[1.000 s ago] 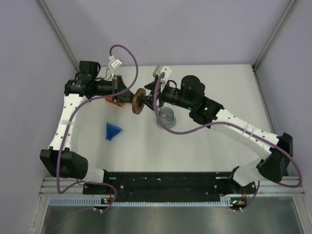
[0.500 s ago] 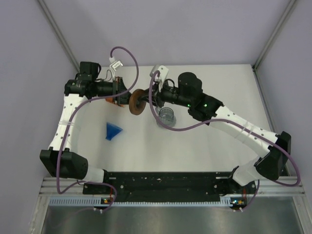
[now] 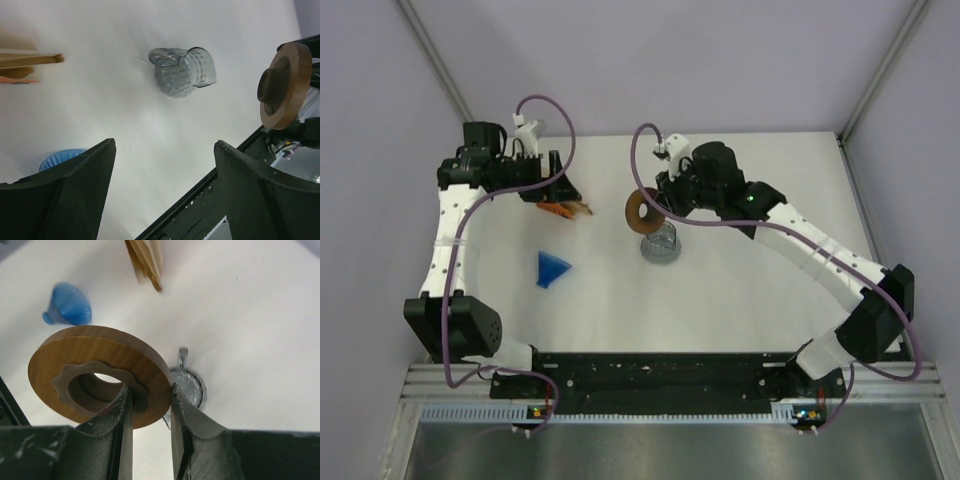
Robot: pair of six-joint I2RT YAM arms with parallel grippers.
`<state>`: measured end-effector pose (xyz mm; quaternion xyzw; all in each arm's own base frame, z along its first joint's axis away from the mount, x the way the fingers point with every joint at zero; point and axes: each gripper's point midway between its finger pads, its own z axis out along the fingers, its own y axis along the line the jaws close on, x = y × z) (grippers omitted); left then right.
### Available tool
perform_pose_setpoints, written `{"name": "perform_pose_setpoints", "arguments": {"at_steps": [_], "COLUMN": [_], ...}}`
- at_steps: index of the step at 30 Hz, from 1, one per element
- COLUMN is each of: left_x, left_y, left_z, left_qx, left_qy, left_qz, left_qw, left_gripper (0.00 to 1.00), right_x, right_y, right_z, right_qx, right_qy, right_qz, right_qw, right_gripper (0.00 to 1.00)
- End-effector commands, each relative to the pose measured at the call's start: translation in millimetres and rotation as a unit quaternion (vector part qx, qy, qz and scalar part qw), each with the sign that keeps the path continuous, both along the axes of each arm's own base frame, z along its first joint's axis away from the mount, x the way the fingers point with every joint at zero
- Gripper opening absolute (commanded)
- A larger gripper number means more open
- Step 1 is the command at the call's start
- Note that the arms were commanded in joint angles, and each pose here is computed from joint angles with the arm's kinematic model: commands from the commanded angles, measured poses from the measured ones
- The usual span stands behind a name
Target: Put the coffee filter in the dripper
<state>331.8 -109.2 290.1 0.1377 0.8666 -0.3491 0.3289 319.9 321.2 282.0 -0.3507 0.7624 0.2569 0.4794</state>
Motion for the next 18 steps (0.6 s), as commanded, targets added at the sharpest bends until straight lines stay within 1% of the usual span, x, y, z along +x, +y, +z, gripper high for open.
{"name": "perform_pose_setpoints", "arguments": {"at_steps": [1, 3, 9, 12, 18], "left_x": [20, 19, 17, 17, 16], "left_y": [25, 24, 25, 25, 23], "left_z": [0, -2, -6, -7, -7], "left_qx": [0.07, 0.07, 0.071, 0.072, 0.067], "left_qy": [-0.037, -0.038, -0.035, -0.035, -0.033], "left_qz": [0.056, 0.054, 0.053, 0.054, 0.051], "left_qw": [0.995, 0.995, 0.995, 0.995, 0.996], "left_gripper": [0.85, 0.85, 0.83, 0.83, 0.83], "right_x": [16, 17, 37, 41, 51], "right_y": [-27, -35, -42, -34, -22], "right_z": [-37, -52, -67, -72, -98], "right_qx": [-0.096, -0.148, -0.235, -0.244, -0.267], "right_qy": [0.072, 0.104, 0.14, 0.156, 0.185], "right_qz": [-0.062, -0.071, -0.097, -0.089, -0.076], "right_qw": [0.991, 0.981, 0.957, 0.953, 0.943], "right_gripper": [0.0, 0.0, 0.0, 0.0, 0.0]}}
